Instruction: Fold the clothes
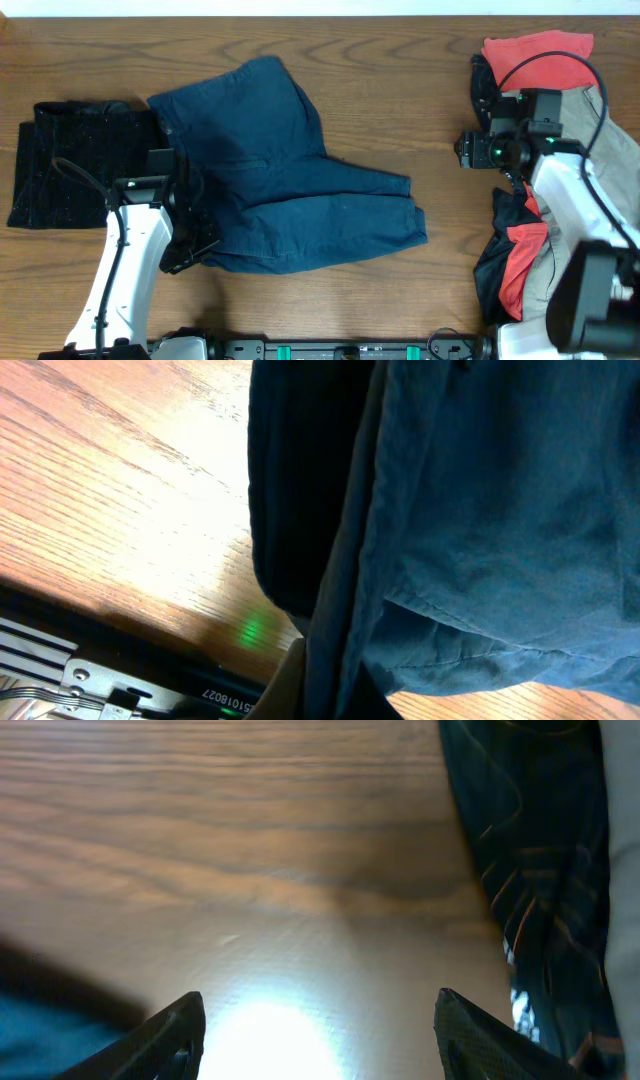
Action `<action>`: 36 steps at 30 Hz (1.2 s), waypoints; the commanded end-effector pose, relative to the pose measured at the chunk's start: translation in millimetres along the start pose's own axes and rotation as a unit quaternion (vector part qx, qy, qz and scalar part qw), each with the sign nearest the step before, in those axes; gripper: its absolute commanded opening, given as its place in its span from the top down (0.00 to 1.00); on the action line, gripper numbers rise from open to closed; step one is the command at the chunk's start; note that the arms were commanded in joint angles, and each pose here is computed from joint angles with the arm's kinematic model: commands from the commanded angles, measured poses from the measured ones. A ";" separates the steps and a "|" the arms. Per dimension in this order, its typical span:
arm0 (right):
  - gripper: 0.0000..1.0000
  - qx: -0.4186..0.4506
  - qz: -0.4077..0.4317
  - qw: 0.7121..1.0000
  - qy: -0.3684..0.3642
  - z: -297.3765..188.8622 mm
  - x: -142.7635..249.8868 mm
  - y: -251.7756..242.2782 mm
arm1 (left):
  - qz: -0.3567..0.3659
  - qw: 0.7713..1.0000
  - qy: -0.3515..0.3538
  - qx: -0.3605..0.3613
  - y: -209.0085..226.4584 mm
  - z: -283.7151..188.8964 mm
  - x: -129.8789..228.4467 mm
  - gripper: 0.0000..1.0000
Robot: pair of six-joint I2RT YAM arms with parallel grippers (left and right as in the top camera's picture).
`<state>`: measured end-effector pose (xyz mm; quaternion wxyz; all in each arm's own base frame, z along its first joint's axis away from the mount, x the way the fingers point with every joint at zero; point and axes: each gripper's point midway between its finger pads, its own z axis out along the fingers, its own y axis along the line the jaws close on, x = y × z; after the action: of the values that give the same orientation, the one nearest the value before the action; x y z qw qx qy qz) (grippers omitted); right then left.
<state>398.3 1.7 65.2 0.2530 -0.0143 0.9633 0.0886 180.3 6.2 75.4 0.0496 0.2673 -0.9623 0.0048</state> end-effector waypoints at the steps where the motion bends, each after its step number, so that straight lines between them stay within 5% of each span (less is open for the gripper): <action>1: 0.28 0.023 -0.002 1.000 0.015 24.2 9.1 -16.8 | 0.004 1.000 -0.017 -0.005 2.2 -5.9 -6.6 0.94; 10: 0.26 0.171 0.103 0.979 -0.025 52.8 2.6 -94.3 | 0.001 0.999 -0.040 0.015 -6.7 -6.7 -18.3 0.94; 21: 0.29 0.360 0.296 0.885 -0.016 -4.2 60.7 -225.2 | 0.003 0.998 -0.056 0.031 -13.8 -7.8 -26.4 0.94; 26: 0.30 0.219 0.274 0.936 -0.029 7.0 39.0 -198.9 | 0.003 0.998 -0.057 0.032 -14.3 -7.9 -27.3 0.94; 32: 0.25 0.011 0.166 0.983 -0.077 -20.7 -18.4 -93.1 | 0.003 0.998 -0.057 0.032 -14.3 -7.9 -27.3 0.94; 36: 0.18 -0.049 0.147 0.988 -0.005 -40.7 6.3 -23.9 | 0.003 0.998 -0.061 0.034 -15.1 -8.2 -29.0 0.94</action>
<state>381.9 -83.0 69.4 0.2454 0.1786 0.9481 0.0949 206.6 5.5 74.4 -0.0012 0.2669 -0.9635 0.0223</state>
